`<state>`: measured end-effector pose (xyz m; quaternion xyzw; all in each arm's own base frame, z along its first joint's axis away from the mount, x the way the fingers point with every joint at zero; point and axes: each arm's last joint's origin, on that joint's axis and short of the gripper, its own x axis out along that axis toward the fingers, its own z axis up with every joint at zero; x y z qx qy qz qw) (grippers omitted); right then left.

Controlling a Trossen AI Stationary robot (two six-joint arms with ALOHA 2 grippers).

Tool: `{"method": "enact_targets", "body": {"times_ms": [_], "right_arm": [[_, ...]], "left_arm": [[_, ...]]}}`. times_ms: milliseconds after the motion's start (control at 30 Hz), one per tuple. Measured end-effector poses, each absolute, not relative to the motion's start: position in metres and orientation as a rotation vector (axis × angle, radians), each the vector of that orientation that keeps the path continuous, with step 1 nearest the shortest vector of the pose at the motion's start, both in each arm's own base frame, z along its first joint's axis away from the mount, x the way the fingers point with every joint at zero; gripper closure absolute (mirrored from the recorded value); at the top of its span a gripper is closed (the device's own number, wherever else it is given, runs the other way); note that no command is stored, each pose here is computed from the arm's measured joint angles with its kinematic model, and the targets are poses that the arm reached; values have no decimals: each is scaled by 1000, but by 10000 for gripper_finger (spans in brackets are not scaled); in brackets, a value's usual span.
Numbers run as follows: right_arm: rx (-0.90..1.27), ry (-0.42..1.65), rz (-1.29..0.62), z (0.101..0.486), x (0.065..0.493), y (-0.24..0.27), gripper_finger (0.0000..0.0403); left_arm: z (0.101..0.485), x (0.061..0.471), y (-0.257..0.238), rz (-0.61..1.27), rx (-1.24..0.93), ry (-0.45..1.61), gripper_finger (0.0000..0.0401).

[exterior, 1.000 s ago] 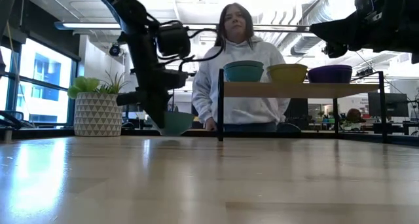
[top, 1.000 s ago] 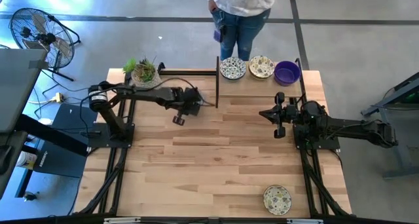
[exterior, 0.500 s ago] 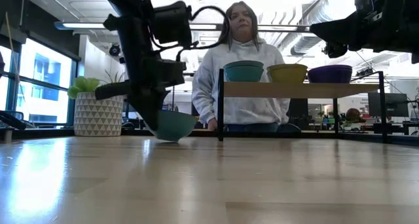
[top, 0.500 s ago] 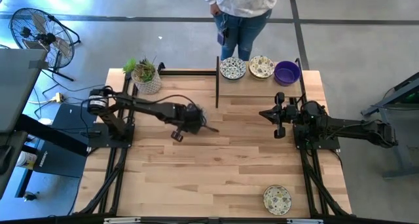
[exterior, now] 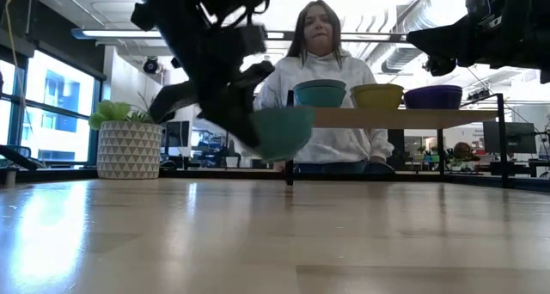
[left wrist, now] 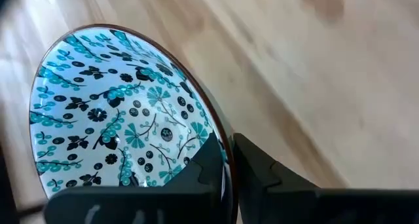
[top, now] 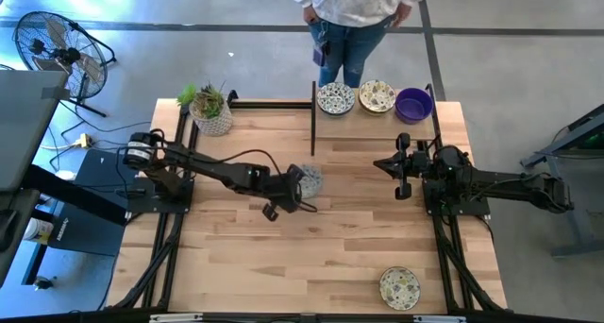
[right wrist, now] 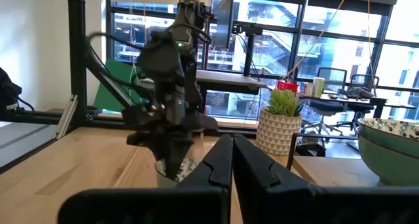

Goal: Pick & Place Mini bowls
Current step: Stack the blue patterned bowl on the blue patterned bowls on the shelf

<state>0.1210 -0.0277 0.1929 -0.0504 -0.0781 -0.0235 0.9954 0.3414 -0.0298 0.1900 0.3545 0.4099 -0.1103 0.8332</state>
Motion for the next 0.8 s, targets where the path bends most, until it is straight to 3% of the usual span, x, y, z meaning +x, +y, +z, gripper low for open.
{"method": "enact_targets", "body": {"times_ms": [300, 800], "right_arm": [[-94, -158, -47, 193, 121, -28, 401], [-78, -165, -41, 194, 121, -28, 401]], "left_arm": [[207, 360, -38, -225, 763, 760, 385], [189, 381, -41, -294, 798, 847, 384]]}}
